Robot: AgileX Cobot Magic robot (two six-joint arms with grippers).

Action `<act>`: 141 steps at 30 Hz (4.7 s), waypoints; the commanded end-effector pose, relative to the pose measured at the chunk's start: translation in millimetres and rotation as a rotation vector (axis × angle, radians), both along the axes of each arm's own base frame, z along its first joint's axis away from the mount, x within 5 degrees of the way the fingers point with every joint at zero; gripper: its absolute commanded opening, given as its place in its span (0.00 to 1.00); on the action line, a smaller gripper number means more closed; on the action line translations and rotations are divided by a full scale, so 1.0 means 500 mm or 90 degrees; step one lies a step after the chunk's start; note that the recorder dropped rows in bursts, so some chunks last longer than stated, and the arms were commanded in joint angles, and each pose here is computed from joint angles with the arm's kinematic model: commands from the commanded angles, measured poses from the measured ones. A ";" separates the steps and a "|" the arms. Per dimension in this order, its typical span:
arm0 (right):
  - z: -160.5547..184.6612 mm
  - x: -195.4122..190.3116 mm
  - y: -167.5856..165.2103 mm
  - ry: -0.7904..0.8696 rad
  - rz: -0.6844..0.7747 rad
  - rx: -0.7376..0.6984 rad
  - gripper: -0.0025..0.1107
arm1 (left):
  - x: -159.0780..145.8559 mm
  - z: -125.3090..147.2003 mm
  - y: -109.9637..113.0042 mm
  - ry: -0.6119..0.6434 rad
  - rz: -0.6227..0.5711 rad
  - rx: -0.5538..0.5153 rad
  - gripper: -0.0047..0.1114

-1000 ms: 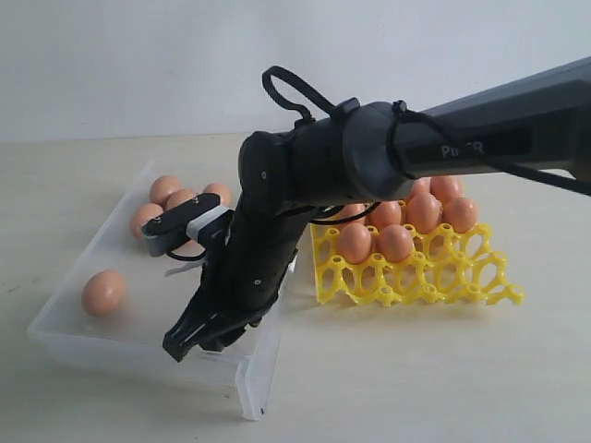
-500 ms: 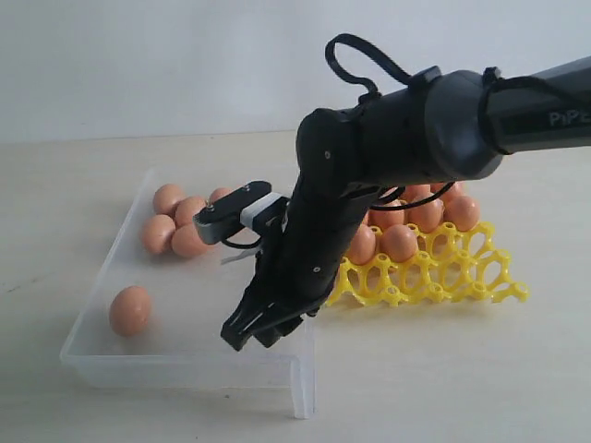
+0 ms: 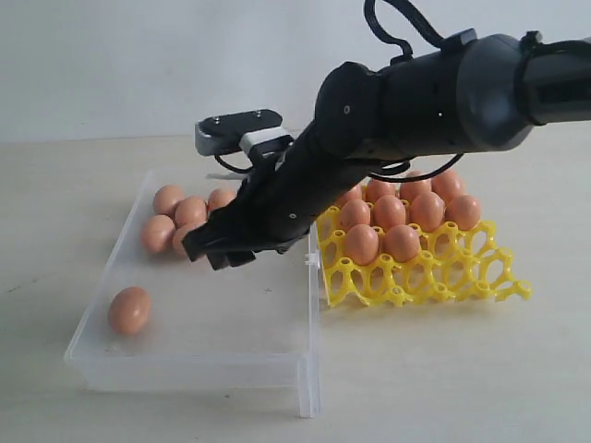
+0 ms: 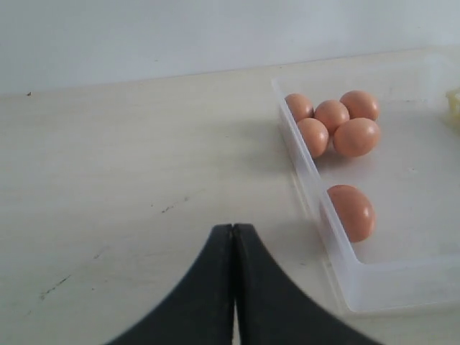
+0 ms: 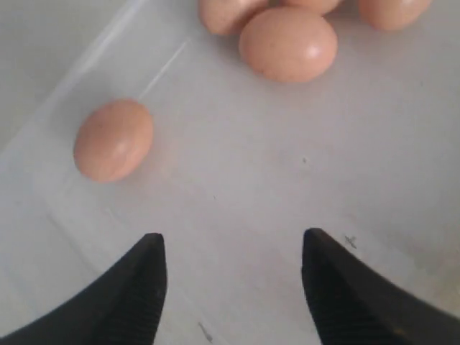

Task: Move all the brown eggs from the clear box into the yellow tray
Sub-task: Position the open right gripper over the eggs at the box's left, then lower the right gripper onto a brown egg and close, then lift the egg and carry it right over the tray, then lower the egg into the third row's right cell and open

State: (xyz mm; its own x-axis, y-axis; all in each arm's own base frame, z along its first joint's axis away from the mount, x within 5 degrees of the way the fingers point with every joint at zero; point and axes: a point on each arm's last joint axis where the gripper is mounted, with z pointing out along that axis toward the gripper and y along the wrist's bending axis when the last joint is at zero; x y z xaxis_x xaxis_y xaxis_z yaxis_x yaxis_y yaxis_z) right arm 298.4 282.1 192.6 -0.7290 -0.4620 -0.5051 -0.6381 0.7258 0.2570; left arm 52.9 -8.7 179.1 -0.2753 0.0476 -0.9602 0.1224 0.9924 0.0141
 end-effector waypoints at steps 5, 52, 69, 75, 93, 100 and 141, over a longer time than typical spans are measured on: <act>-0.075 0.070 0.091 0.156 -0.158 0.168 0.57 | 0.000 0.005 0.000 -0.012 0.002 -0.002 0.04; -0.196 0.068 0.178 0.224 -0.178 0.193 0.22 | 0.000 0.005 0.000 -0.012 0.002 -0.002 0.04; -0.092 0.081 0.143 -0.002 -0.197 0.201 0.02 | 0.000 0.005 0.000 -0.012 0.002 -0.002 0.04; -0.024 0.047 0.068 -0.150 -0.208 0.178 0.02 | 0.000 0.005 0.000 -0.012 0.002 -0.002 0.04; 0.067 -0.052 -0.254 -0.434 -0.295 0.040 0.02 | 0.000 0.005 0.000 -0.012 0.002 -0.002 0.04; 0.032 -0.030 -0.348 -0.389 -0.334 -0.028 0.02 | 0.000 0.005 0.000 -0.012 0.002 -0.002 0.04; -0.090 0.025 -0.375 -0.332 -0.379 -0.070 0.02 | 0.000 0.005 0.000 -0.012 0.002 -0.002 0.04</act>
State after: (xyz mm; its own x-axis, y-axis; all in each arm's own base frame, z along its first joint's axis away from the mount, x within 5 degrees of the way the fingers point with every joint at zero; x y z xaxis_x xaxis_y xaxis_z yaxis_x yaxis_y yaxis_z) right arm 307.8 94.3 144.2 -0.5770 -0.1243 -0.8072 -0.1432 0.9884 -0.0498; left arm 52.9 -8.7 179.1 -0.2753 0.0476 -0.9602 0.1224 0.9924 0.0141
